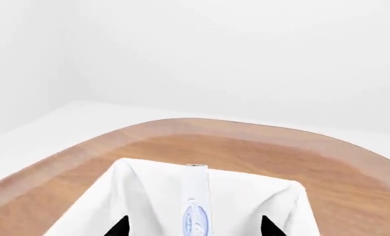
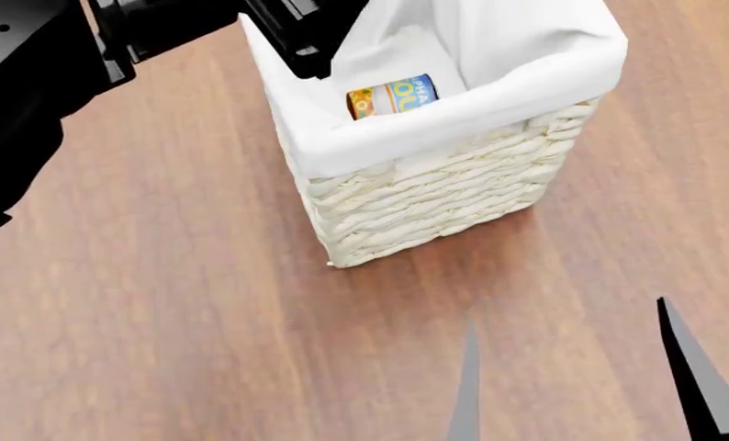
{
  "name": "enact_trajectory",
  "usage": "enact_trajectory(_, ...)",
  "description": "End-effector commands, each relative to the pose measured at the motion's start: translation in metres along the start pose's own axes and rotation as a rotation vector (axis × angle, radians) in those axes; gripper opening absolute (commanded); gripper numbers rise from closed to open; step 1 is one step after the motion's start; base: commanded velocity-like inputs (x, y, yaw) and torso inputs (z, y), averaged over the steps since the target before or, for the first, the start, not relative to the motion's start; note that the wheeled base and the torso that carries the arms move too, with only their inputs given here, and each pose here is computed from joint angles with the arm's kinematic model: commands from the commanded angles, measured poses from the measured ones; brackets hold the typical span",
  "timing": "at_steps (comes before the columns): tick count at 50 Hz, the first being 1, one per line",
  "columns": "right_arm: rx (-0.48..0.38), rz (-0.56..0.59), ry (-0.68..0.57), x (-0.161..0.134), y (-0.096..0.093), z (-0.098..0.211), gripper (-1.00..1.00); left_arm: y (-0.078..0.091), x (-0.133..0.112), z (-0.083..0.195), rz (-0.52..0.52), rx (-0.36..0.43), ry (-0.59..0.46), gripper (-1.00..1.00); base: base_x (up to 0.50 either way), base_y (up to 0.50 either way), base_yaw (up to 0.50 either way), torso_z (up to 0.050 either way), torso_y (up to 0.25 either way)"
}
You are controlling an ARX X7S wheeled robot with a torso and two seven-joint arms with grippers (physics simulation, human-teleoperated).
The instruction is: Pick up the alphabet soup and the cream cheese box, and put them in the basket.
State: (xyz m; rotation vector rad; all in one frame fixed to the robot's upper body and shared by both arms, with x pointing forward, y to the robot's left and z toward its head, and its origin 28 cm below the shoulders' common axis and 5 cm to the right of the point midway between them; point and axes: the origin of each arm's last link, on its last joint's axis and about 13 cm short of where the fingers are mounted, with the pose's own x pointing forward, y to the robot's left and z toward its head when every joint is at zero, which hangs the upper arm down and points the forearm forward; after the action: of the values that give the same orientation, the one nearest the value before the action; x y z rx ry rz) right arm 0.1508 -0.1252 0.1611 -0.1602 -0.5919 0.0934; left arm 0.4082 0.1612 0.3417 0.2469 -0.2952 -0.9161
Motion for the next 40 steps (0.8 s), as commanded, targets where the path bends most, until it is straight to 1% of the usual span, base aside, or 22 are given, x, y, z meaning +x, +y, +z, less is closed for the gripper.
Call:
enact_trajectory(1, -0.003, -0.004, 0.002, -0.002, 0.0, 0.001, 1.0, -0.001, 0.001, 0.007, -0.002, -0.015, -0.032, 1.0, 0.0, 0.0, 0.0, 0.0, 0.0)
enact_trajectory(4, -0.006, -0.003, 0.0, -0.001, 0.0, 0.001, 1.0, -0.003, 0.0, 0.006, -0.009, -0.009, -0.032, 1.0, 0.0, 0.0, 0.0, 0.0, 0.0)
enact_trajectory(13, -0.009, -0.003, 0.003, -0.001, 0.0, 0.004, 1.0, 0.0, -0.001, 0.008, 0.008, -0.025, -0.044, 1.0, 0.0, 0.0, 0.0, 0.0, 0.0)
enact_trajectory(14, -0.01, -0.004, 0.002, -0.002, 0.001, 0.002, 1.0, 0.003, 0.0, 0.01, 0.039, -0.047, -0.065, 1.0, 0.0, 0.0, 0.0, 0.0, 0.0)
enact_trajectory(19, -0.011, -0.004, 0.006, -0.003, 0.001, 0.002, 1.0, 0.005, -0.003, 0.017, 0.069, -0.043, -0.11, 1.0, 0.0, 0.0, 0.0, 0.0, 0.002)
enact_trajectory(20, -0.01, -0.002, 0.005, -0.002, 0.002, 0.002, 1.0, 0.003, -0.006, 0.021, 0.09, -0.043, -0.151, 1.0, 0.0, 0.0, 0.0, 0.0, 0.0)
enact_trajectory(21, -0.009, -0.002, 0.006, -0.002, 0.002, 0.002, 1.0, 0.002, -0.007, 0.021, 0.108, -0.036, -0.163, 1.0, 0.0, 0.0, 0.0, 0.0, 0.0)
enact_trajectory(22, -0.008, 0.0, 0.005, -0.002, 0.002, 0.002, 1.0, 0.001, -0.01, 0.022, 0.163, -0.034, -0.208, 1.0, 0.0, 0.0, 0.0, 0.0, 0.0)
enact_trajectory(23, -0.007, 0.001, 0.005, -0.002, 0.002, 0.001, 1.0, -0.001, -0.011, 0.021, 0.196, -0.018, -0.22, 1.0, 0.0, 0.0, 0.0, 0.0, 0.0)
enact_trajectory(24, -0.007, 0.002, 0.006, -0.001, 0.002, 0.002, 1.0, -0.001, -0.013, 0.018, 0.263, -0.019, -0.24, 1.0, 0.0, 0.0, 0.0, 0.0, 0.0)
enact_trajectory(25, -0.007, 0.003, 0.005, 0.001, 0.002, 0.004, 1.0, -0.001, -0.014, 0.017, 0.303, -0.029, -0.266, 1.0, 0.0, 0.0, 0.0, 0.0, 0.0)
enact_trajectory(26, -0.004, 0.001, 0.005, 0.003, 0.001, 0.005, 1.0, -0.002, -0.017, 0.012, 0.398, -0.004, -0.307, 1.0, 0.0, 0.0, 0.0, 0.0, 0.0)
enact_trajectory(27, -0.006, 0.002, 0.005, 0.003, 0.001, 0.005, 1.0, -0.004, -0.019, 0.01, 0.432, -0.018, -0.326, 1.0, 0.0, 0.0, 0.0, 0.0, 0.0)
enact_trajectory(28, -0.005, 0.004, 0.004, 0.001, 0.002, 0.002, 1.0, -0.007, -0.024, 0.002, 0.509, -0.015, -0.361, 1.0, 0.0, 0.0, 0.0, 0.0, 0.0)
enact_trajectory(29, -0.004, 0.004, 0.006, 0.0, 0.002, 0.001, 1.0, -0.01, -0.026, -0.004, 0.558, 0.039, -0.372, 1.0, 0.0, 0.0, 0.0, 0.0, 0.0)
enact_trajectory(30, -0.004, 0.005, 0.006, 0.0, 0.002, 0.0, 1.0, -0.016, -0.03, -0.011, 0.592, 0.022, -0.391, 1.0, 0.0, 0.0, 0.0, 0.0, 0.0)
enact_trajectory(31, -0.001, 0.006, 0.007, 0.0, 0.002, 0.0, 1.0, -0.02, -0.032, -0.013, 0.603, 0.028, -0.403, 1.0, 0.0, 0.0, 0.0, 0.0, 0.0)
enact_trajectory(34, -0.001, 0.008, 0.008, 0.002, 0.002, 0.001, 1.0, -0.035, -0.041, -0.025, 0.688, 0.104, -0.449, 1.0, 0.0, 0.0, 0.0, 0.0, 0.0)
enact_trajectory(35, 0.001, 0.009, 0.008, 0.004, 0.002, 0.002, 1.0, -0.038, -0.042, -0.028, 0.717, 0.162, -0.458, 1.0, 0.0, 0.0, 0.0, 0.0, 0.0)
enact_trajectory(36, 0.002, 0.009, 0.01, 0.004, 0.002, 0.002, 1.0, -0.043, -0.044, -0.031, 0.74, 0.184, -0.473, 1.0, 0.0, 0.0, 0.0, 0.0, 0.0)
enact_trajectory(39, 0.004, 0.009, 0.014, 0.004, 0.002, -0.001, 1.0, -0.05, -0.051, -0.034, 0.764, 0.172, -0.484, 1.0, 0.0, 0.0, 0.0, 0.0, 0.0)
enact_trajectory(40, 0.01, 0.008, 0.016, 0.002, 0.003, -0.004, 1.0, -0.057, -0.056, -0.037, 0.777, 0.127, -0.505, 1.0, 0.0, 0.0, 0.0, 0.0, 0.0)
